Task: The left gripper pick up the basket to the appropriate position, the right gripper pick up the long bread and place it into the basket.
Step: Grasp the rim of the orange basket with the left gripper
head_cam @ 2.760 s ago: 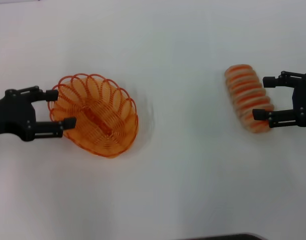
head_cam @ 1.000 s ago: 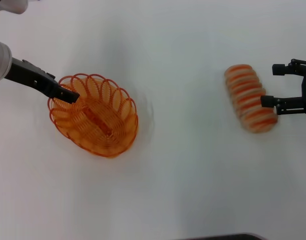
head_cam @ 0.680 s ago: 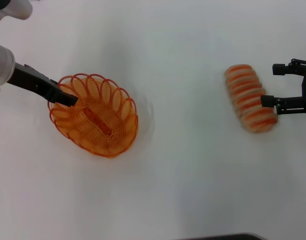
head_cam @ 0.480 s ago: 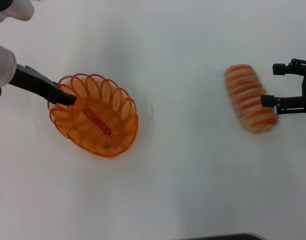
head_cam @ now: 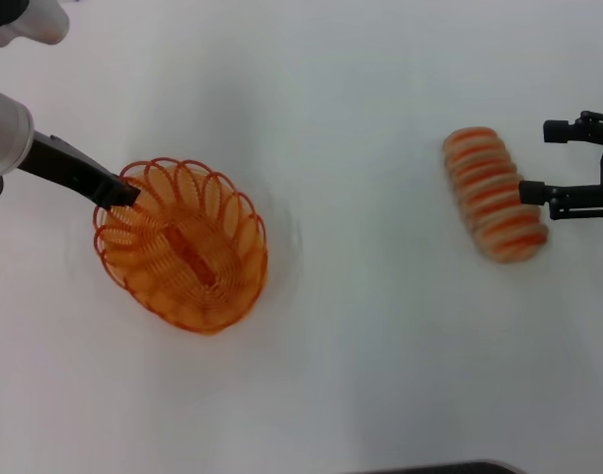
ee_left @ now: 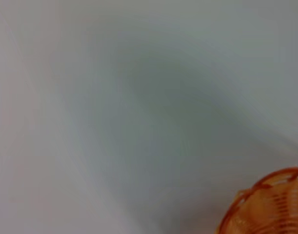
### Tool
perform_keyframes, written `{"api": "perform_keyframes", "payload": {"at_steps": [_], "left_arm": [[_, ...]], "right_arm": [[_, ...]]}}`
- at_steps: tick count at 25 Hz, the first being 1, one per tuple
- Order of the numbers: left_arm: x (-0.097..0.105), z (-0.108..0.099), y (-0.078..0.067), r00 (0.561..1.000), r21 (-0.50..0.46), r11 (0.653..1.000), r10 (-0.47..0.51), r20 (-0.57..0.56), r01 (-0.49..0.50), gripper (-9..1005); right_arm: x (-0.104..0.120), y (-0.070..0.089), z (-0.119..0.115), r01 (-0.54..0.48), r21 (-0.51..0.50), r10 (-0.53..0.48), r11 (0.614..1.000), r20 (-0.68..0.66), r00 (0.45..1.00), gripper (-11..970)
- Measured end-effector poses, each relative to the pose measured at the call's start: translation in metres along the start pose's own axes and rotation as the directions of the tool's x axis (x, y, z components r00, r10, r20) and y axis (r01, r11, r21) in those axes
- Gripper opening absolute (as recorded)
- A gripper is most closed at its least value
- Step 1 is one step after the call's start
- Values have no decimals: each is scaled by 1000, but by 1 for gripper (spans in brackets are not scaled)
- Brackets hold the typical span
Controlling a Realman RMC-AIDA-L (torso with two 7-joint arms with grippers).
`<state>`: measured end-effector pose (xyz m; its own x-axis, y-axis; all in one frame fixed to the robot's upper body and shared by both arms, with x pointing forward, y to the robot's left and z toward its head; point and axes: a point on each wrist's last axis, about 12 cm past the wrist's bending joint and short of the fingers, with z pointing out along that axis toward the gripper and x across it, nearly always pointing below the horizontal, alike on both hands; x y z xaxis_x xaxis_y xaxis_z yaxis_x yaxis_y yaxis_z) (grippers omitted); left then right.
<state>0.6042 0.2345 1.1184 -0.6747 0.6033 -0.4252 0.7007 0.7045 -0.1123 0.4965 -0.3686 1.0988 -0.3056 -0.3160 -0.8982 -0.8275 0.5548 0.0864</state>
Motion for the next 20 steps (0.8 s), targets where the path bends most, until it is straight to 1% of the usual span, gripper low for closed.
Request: {"api": "perform_keyframes", "payload": {"at_steps": [5, 8, 11, 15, 20], "left_arm": [[-2, -2, 1, 1000, -4, 1000, -8, 8, 8, 174], [-7, -4, -1, 999, 6, 999, -31, 15, 31, 143], [-12, -7, -3, 998, 22, 997, -69, 12, 68, 135], [-22, -10, -6, 988, 34, 987, -157, -2, 157, 123], [-32, -18, -8, 966, 51, 965, -257, -17, 258, 107]], "right_arm": [[0, 0, 0, 1, 1, -1, 1000, 1, 1000, 941], [-1, 0, 0, 1, 1, -1, 1000, 2, 1000, 941], [-1, -1, 0, 1, 4, -1, 1000, 5, 1000, 941], [-1, -2, -3, -4, 19, 3, 1000, 16, 1000, 941], [-2, -3, -4, -5, 32, 4, 999, 26, 1000, 941]]}}
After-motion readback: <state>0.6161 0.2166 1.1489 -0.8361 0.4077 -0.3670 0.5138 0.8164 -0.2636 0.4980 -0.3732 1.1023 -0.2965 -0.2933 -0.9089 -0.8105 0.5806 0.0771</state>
